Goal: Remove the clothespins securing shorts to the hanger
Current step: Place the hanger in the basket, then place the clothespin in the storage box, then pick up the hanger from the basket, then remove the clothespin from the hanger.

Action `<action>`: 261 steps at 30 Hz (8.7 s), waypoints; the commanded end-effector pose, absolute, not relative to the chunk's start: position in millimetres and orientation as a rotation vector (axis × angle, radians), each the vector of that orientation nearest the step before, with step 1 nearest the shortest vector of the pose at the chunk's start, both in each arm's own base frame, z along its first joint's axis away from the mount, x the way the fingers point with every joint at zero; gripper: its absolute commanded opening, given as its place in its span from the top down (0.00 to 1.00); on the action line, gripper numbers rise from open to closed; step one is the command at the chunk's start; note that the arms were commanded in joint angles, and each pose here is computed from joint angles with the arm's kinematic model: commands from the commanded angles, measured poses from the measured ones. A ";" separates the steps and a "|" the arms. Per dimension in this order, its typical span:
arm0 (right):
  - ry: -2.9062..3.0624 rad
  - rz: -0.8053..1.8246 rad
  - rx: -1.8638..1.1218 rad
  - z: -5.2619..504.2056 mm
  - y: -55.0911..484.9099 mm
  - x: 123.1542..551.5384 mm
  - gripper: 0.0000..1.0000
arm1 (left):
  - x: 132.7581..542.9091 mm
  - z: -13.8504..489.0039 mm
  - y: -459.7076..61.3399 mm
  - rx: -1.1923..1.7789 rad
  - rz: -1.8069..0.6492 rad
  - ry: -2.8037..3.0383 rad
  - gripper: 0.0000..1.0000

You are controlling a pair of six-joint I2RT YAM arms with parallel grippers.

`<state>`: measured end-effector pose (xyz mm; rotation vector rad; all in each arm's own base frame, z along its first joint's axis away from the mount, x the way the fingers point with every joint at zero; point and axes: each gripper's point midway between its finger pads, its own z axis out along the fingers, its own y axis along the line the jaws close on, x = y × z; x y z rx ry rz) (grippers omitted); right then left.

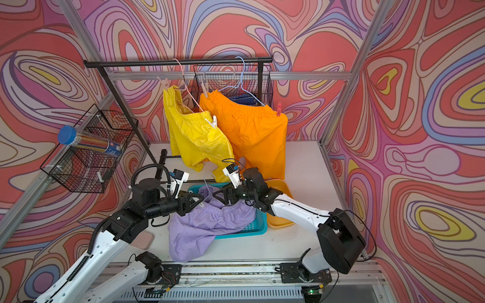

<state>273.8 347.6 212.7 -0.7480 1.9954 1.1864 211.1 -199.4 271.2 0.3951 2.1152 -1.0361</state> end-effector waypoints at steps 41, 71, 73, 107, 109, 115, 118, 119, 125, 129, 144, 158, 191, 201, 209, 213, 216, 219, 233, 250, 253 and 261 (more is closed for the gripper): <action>1.694 0.154 0.121 327.4 65.2 254.8 0.02 | 270.9 236.9 -485.8 0.930 -1.170 2.139 1.00; 1.649 0.170 0.103 327.2 64.6 250.3 0.02 | 298.2 149.7 -539.2 0.858 -1.089 2.263 0.70; 1.651 0.173 0.097 326.7 65.7 250.5 0.02 | 298.2 151.2 -538.8 0.857 -1.086 2.262 0.63; 1.669 0.224 0.020 319.9 83.6 254.8 0.02 | 255.7 194.2 -428.8 0.649 -0.917 2.267 0.00; 1.672 0.227 0.010 319.9 86.0 255.8 0.02 | 257.4 198.6 -413.5 0.598 -0.866 2.276 0.00; 1.685 0.238 -0.011 318.7 90.4 256.6 0.02 | 267.3 201.0 -342.1 0.331 -0.644 2.372 0.00; 1.689 0.242 -0.015 316.2 91.5 256.6 0.02 | 275.1 203.4 -294.9 0.193 -0.531 2.441 0.00; 1.688 0.245 -0.018 316.4 92.1 256.4 0.02 | 275.9 204.4 -279.7 0.156 -0.506 2.466 0.00; 1.693 0.246 -0.022 315.5 92.5 256.1 0.02 | 266.4 216.4 -199.7 -0.030 -0.242 2.507 0.00; 1.694 0.250 -0.026 314.9 94.0 256.8 0.02 | 255.8 210.9 -164.3 -0.159 -0.180 2.547 0.00; 1.707 0.260 -0.043 312.8 99.5 259.7 0.02 | 287.9 169.4 -164.9 -0.326 -0.356 2.627 0.28; 1.720 0.263 -0.053 306.7 103.7 263.0 0.02 | 326.6 150.3 -174.3 -0.365 -0.359 2.654 0.49; 1.716 0.261 -0.052 307.2 102.6 262.3 0.02 | 351.3 131.1 -176.6 -0.382 -0.284 2.703 0.92; 1.731 0.285 -0.093 307.2 111.8 263.8 0.02 | 340.6 164.6 -196.5 -0.297 -0.520 2.648 1.00; 1.779 0.379 -0.205 303.2 141.6 268.7 0.02 | 320.7 216.4 -205.4 -0.107 -0.699 2.517 1.00; 1.805 0.422 -0.214 301.7 151.3 271.6 0.02 | 314.1 231.3 -190.8 -0.065 -0.645 2.429 1.00; 1.842 0.443 -0.187 298.8 155.4 276.1 0.02 | 309.8 242.9 -190.6 0.027 -0.657 2.335 1.00; 1.869 0.492 -0.172 298.9 162.7 277.9 0.02 | 303.1 254.6 -189.2 0.097 -0.640 2.246 1.00; 1.986 0.701 -0.088 300.6 191.2 281.4 0.02 | 267.6 318.2 -199.0 0.403 -0.377 1.879 1.00; 2.280 0.597 0.215 246.7 186.4 300.0 0.09 | 225.0 333.3 -272.9 0.885 -0.012 1.587 1.00; 2.340 0.567 0.236 232.5 188.1 301.6 0.11 | 216.8 336.0 -286.3 0.928 0.039 1.532 1.00; 2.371 0.563 0.303 219.3 192.3 308.4 0.15 | 201.8 333.3 -310.7 1.002 0.118 1.444 1.00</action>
